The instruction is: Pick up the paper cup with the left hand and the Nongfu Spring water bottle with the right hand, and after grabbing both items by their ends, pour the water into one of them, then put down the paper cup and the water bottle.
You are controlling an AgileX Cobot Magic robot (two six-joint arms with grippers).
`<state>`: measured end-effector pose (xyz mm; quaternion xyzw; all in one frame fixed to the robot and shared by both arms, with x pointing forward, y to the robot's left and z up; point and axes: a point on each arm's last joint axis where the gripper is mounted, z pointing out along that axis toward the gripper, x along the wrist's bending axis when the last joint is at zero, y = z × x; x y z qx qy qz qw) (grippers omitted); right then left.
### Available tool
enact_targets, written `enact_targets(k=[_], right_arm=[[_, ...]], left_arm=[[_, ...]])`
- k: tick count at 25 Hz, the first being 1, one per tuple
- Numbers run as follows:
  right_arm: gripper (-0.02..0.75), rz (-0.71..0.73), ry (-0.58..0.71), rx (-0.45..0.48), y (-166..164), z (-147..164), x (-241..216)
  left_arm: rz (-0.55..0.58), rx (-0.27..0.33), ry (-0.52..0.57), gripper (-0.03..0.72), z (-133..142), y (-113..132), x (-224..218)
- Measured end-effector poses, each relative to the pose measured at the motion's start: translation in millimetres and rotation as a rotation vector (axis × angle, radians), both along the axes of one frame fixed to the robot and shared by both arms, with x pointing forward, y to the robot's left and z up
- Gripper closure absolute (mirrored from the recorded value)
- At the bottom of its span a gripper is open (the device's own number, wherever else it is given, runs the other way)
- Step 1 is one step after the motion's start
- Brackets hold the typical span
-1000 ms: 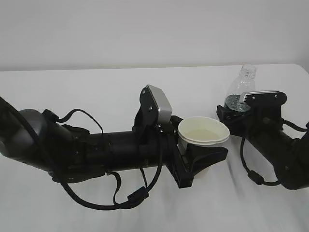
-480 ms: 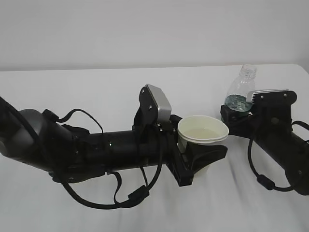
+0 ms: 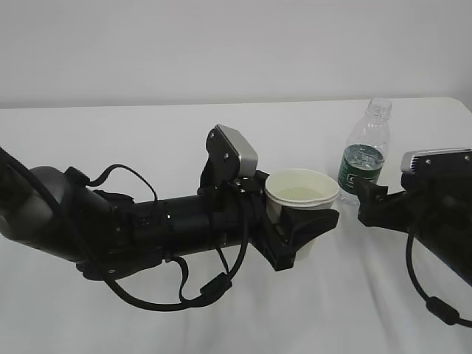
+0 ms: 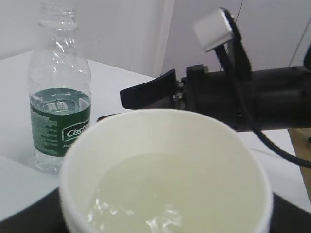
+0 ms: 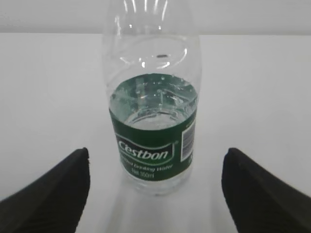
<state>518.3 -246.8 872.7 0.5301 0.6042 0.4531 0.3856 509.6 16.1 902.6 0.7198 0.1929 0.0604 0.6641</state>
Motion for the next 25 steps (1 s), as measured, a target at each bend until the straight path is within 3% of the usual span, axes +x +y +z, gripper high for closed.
enact_targets(k=[6,12,25], right_arm=[[0.099,-0.001,0.021,-0.002,-5.3,7.9,-26.1],[0.111,0.038,0.012,-0.005,-3.6,13.5,-34.2],[0.132,0.083,0.011,-0.01,0.1,13.5,-35.1]], left_arm=[[0.016,0.015,-0.012,0.218,-0.9,0.7,1.5],[0.057,-0.045,-0.053,0.218,5.6,7.0,9.5],[0.233,-0.058,-0.097,0.218,8.1,46.2,44.6]])
